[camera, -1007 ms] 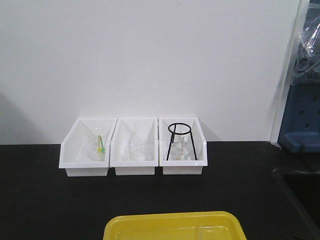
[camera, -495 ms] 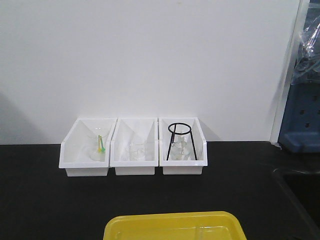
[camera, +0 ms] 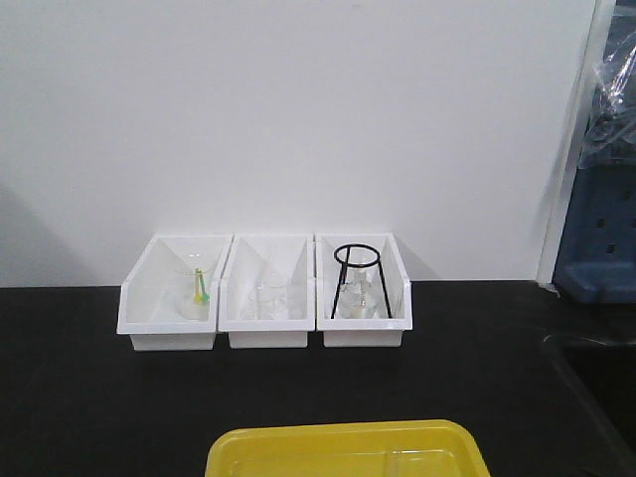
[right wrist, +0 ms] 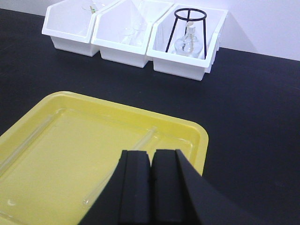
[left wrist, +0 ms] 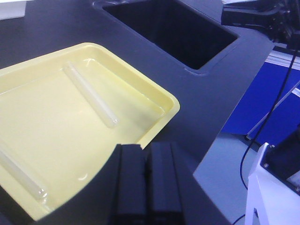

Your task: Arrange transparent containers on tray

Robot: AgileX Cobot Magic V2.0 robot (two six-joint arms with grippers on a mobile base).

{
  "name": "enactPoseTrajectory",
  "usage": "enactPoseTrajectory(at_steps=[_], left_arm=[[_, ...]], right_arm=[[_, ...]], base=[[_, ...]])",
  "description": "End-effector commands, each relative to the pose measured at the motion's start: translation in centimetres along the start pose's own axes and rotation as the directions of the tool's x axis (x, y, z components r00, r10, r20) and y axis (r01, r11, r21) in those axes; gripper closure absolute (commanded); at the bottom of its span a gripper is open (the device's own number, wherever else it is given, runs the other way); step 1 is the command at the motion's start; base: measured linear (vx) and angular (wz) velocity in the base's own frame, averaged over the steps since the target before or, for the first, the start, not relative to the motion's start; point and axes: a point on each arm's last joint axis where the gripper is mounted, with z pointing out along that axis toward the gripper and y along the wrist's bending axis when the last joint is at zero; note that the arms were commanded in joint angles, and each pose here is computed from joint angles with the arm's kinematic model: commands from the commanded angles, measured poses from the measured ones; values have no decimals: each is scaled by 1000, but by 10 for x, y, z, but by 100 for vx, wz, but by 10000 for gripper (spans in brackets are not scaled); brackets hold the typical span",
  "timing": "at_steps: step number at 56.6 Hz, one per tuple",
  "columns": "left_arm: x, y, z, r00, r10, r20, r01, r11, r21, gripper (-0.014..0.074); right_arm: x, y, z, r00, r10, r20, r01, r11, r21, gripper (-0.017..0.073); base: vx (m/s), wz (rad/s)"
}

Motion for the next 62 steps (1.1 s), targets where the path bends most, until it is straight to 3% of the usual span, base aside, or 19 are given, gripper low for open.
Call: enactPoseTrajectory(at_steps=[1,2,6,9,13,17,20,22,26,29,32,37,42,47,54,62], left_arm=[[-17,-3,-2,992,41,117,-42,999,5,591],[-19,-3,-3,989,52,141,-53,999,2,591],[-28,-3,-5,956,169,239,-165,986,-34,591],[-38,-1,-8,901,271,339,-248,963,-110,591],[-49,5,-13,837,344,425,-269,936,-229,591],[-57,16,-20,809,344,476,-181,917,-355,591],[-59,27,-25,811,285,511,-49,903,-426,591],[-57,35,-28,824,222,521,58,882,-468,591],[-50,46,-31,855,133,501,180,831,-527,591],[-43,50,-32,889,100,447,197,797,-571,591],[-33,47,-37,913,132,385,146,777,-613,591],[-17,38,-49,912,217,347,64,763,-643,591],[7,28,-63,886,328,329,-25,741,-671,591],[38,24,-70,868,383,315,-69,723,-687,591],[75,28,-69,855,396,335,-67,724,-686,591],[104,36,-65,872,352,341,-33,737,-676,591]], right_arm=[[-18,2,-3,993,-21,112,23,1000,-20,568],[-18,2,-3,993,-21,112,23,1000,-20,568],[-18,2,-3,993,-21,112,23,1000,-20,568],[-18,2,-3,993,-21,112,23,1000,-20,568],[-18,2,-3,993,-21,112,23,1000,-20,568],[-18,2,-3,993,-21,112,23,1000,-20,568],[-18,2,-3,993,-21,112,23,1000,-20,568],[-18,2,-3,993,-21,112,23,1000,-20,568],[-18,2,-3,993,-21,112,23,1000,-20,568],[-18,2,-3,993,-21,112,23,1000,-20,568],[-18,2,-3,993,-21,112,23,1000,-20,568],[-18,2,-3,993,-21,112,23,1000,-20,568],[-18,2,-3,993,-21,112,23,1000,-20,568],[-18,2,-3,994,-21,111,23,1000,-20,568],[-18,2,-3,994,-21,111,23,1000,-20,568],[-18,2,-3,994,-21,111,23,1000,-20,568]], base=[[0,0],[0,0],[0,0],[0,0],[0,0],[0,0],[0,0],[0,0],[0,0],[0,0],[0,0],[0,0],[0,0],[0,0],[0,0],[0,0]])
